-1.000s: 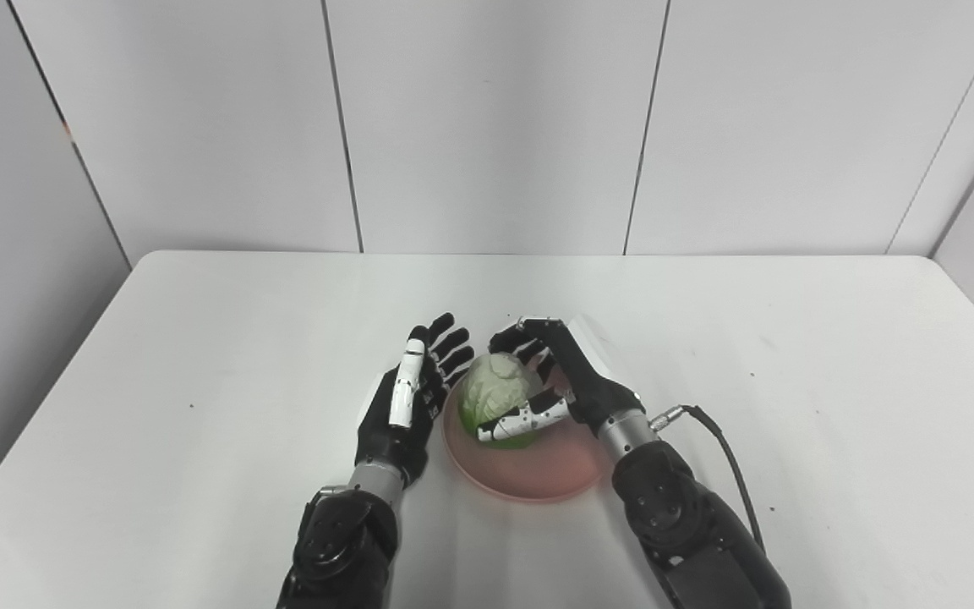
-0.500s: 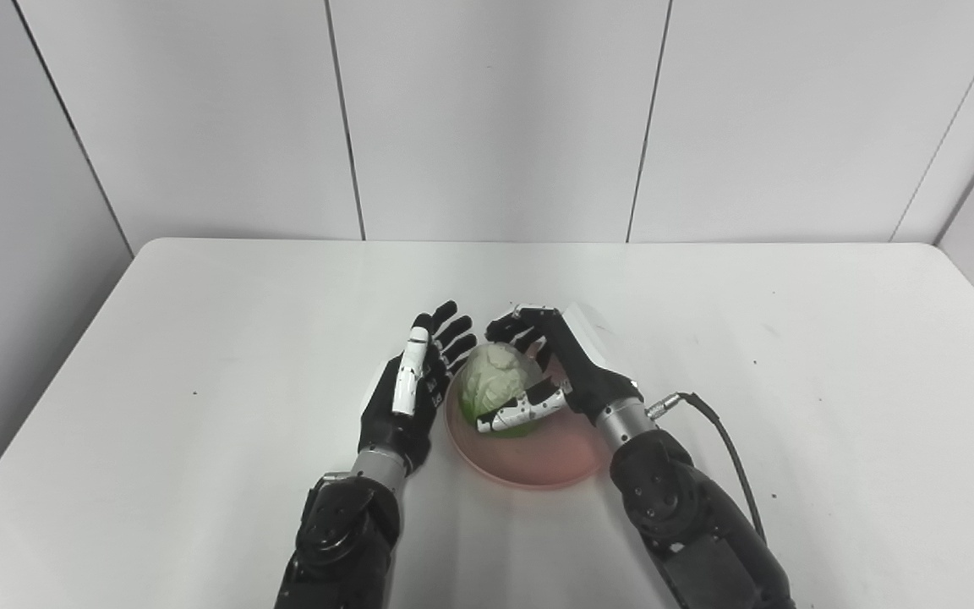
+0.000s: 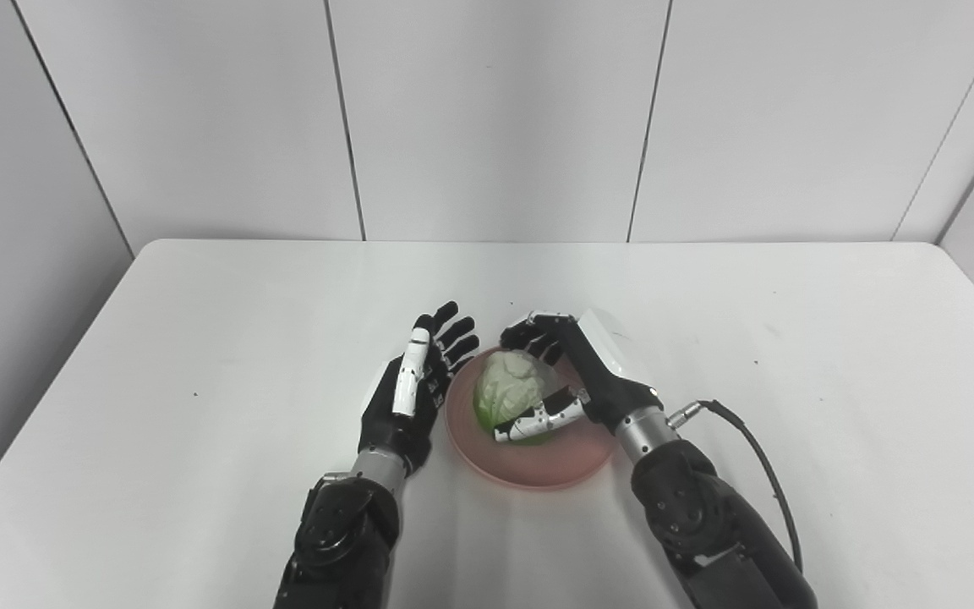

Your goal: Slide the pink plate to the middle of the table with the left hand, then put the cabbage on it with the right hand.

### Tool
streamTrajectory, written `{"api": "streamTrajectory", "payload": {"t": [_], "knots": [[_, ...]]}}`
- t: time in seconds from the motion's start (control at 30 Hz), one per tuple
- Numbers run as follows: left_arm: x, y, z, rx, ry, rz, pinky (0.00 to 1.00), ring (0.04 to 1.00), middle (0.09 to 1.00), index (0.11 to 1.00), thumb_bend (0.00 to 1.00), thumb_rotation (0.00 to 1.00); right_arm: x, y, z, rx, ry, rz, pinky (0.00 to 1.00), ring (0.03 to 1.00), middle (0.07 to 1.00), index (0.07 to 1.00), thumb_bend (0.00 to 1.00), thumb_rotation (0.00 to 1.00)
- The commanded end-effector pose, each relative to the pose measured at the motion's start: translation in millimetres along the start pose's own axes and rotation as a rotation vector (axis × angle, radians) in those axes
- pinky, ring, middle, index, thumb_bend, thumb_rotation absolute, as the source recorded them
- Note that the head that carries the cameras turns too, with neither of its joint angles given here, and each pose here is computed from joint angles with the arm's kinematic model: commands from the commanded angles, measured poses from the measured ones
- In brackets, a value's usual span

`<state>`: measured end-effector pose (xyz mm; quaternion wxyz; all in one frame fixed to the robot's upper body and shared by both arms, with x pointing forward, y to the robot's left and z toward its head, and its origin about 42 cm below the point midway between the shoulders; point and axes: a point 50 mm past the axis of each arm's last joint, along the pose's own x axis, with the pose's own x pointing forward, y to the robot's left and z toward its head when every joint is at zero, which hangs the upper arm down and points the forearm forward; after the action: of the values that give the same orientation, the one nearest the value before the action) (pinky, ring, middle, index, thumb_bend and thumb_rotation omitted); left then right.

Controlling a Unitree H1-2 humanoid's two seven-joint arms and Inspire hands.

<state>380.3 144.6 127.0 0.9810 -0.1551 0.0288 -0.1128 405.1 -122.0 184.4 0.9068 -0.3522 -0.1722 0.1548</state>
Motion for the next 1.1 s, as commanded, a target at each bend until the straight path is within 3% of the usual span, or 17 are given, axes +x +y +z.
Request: {"api": "streamTrajectory", "payload": {"t": [0.0, 0.27, 0.5, 0.63, 0.77, 0.83, 0.87, 0.9, 1.07], "knots": [[1, 0, -3, -0.008, 0.018, 0.004, 0.87, 0.872, 0.877, 0.870, 0.44, 1.00, 10, -20, 19, -0.009, -0.078, -0.057, 0.67, 0.733, 0.763, 0.818, 0.85, 0.35], [0, 1, -3, -0.009, 0.024, 0.009, 0.85, 0.860, 0.866, 0.857, 0.44, 1.00, 7, -36, 26, 0.003, -0.114, -0.071, 0.84, 0.934, 0.987, 0.996, 1.00, 0.62], [0, 3, -3, -0.003, 0.022, 0.006, 0.85, 0.863, 0.870, 0.861, 0.44, 1.00, 4, -40, 28, 0.029, -0.126, -0.077, 0.83, 0.949, 1.000, 1.000, 1.00, 0.68], [-1, 5, -3, 0.015, 0.020, -0.007, 0.87, 0.874, 0.883, 0.879, 0.44, 1.00, -4, -41, 24, 0.096, -0.147, -0.194, 0.86, 0.945, 0.988, 1.000, 1.00, 0.73], [-3, 7, -2, 0.035, 0.025, -0.006, 0.89, 0.884, 0.893, 0.896, 0.45, 1.00, -14, -43, 17, 0.147, -0.117, -0.283, 0.89, 0.948, 0.973, 1.000, 1.00, 0.82], [-4, 7, -1, 0.038, 0.024, 0.003, 0.90, 0.881, 0.888, 0.892, 0.45, 1.00, -22, -46, 9, 0.187, -0.072, -0.297, 0.89, 0.942, 0.963, 0.991, 0.94, 0.93], [-4, 7, -1, 0.037, 0.024, 0.007, 0.92, 0.875, 0.883, 0.887, 0.46, 1.00, -26, -47, 6, 0.211, -0.050, -0.300, 0.90, 0.944, 0.955, 0.973, 0.86, 0.98], [-5, 7, 0, 0.040, 0.021, 0.008, 0.93, 0.875, 0.883, 0.887, 0.46, 1.00, -31, -48, -1, 0.258, -0.025, -0.300, 0.92, 0.953, 0.955, 0.965, 0.79, 0.99], [-9, 8, 3, 0.058, 0.010, 0.018, 0.93, 0.876, 0.881, 0.884, 0.46, 1.00, -47, -48, -19, 0.413, 0.060, -0.289, 0.97, 0.978, 0.972, 0.972, 0.70, 1.00]]}}
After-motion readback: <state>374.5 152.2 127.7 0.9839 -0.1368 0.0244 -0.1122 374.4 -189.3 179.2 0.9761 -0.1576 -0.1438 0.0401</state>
